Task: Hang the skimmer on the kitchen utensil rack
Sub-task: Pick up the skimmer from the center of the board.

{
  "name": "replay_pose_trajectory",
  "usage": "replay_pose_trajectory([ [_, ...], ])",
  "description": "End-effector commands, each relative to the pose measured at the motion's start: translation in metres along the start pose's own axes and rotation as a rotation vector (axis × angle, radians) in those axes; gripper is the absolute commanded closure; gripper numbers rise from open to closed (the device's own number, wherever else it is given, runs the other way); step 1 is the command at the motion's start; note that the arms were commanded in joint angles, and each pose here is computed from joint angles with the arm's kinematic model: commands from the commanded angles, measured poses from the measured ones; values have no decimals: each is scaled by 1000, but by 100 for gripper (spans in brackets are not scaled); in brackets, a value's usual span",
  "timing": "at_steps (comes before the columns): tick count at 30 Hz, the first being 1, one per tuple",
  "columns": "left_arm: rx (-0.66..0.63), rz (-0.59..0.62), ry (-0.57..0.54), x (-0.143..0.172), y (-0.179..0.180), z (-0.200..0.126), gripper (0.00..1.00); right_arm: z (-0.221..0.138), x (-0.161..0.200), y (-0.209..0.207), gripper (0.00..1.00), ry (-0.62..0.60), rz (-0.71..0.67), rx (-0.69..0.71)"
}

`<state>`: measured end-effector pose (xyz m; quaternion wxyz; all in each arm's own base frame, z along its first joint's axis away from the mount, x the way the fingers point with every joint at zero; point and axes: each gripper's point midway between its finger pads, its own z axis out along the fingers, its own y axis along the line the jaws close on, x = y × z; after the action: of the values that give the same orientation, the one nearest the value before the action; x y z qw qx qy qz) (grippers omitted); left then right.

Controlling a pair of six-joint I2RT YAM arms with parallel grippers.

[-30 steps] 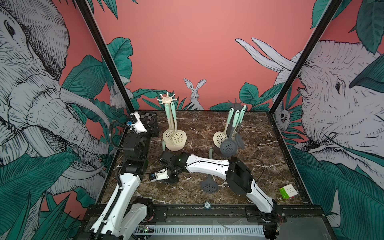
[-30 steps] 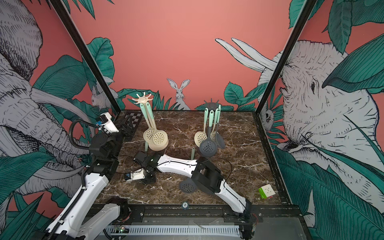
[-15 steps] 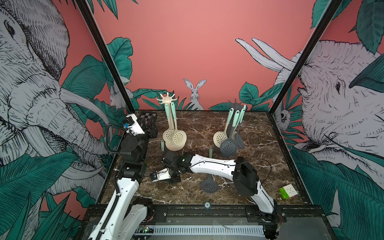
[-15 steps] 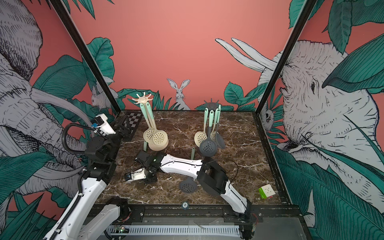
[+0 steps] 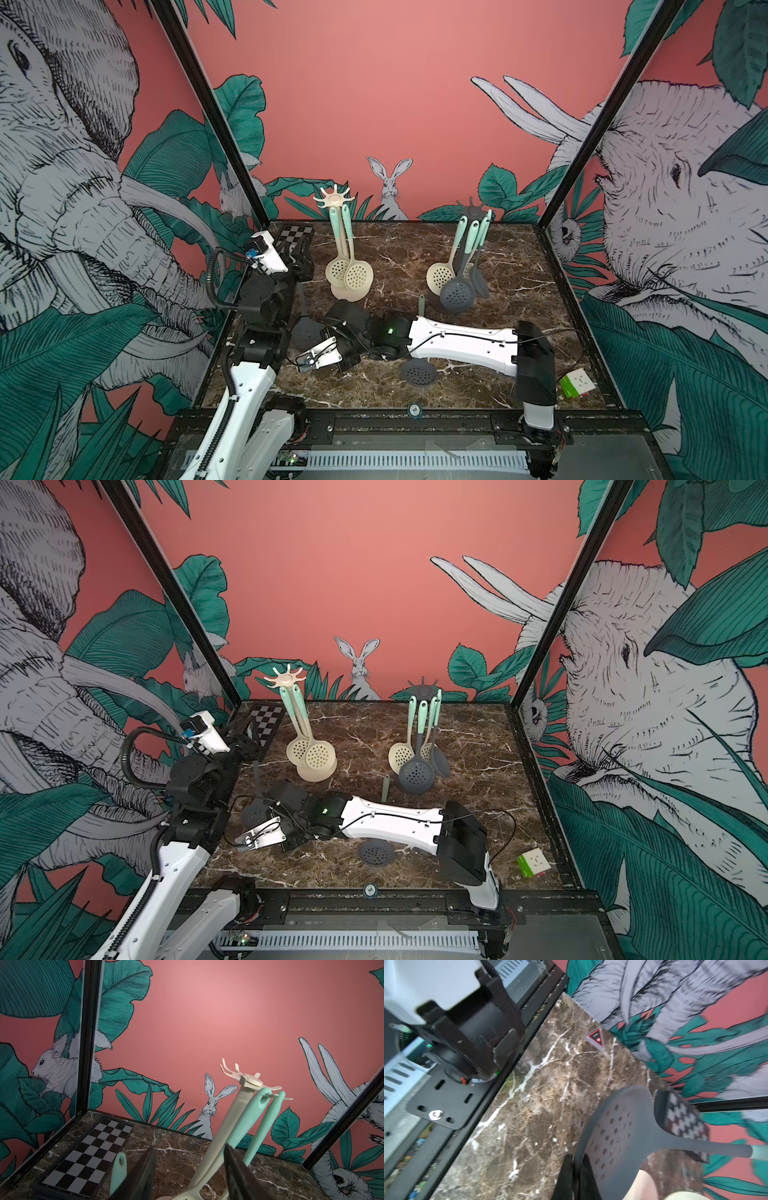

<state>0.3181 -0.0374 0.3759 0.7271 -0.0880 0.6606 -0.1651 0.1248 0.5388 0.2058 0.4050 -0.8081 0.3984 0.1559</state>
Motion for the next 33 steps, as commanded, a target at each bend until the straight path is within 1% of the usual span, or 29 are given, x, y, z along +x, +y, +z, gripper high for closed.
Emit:
replay_pose_trajectory([
  [1,37,-17,9,-11,-10,-2,45,-21,-24,-41,100,-40,-118,203],
  [3,62,-26,23,-14,-16,-3,45,-24,-22,-47,100,-14,-154,249],
  [7,104,-11,25,-30,-28,-12,45,-29,-15,-59,100,38,-198,340],
  [10,92,7,35,-39,-30,-21,45,-37,-14,-68,100,54,-222,401],
  [15,97,13,56,-50,-35,-37,45,-45,-16,-78,100,66,-257,463],
  [18,95,33,94,-48,-36,-40,45,-52,-16,-86,100,74,-283,531],
  [22,191,36,162,-39,-53,-39,45,-61,-17,-92,100,70,-322,595],
  [27,285,59,191,-33,-68,-36,45,-71,-19,-95,100,61,-347,667],
  [30,344,44,195,-31,-73,-33,45,-80,-23,-98,100,40,-349,716],
  [33,406,9,177,-36,-77,-32,45,-83,-22,-98,100,44,-349,727],
])
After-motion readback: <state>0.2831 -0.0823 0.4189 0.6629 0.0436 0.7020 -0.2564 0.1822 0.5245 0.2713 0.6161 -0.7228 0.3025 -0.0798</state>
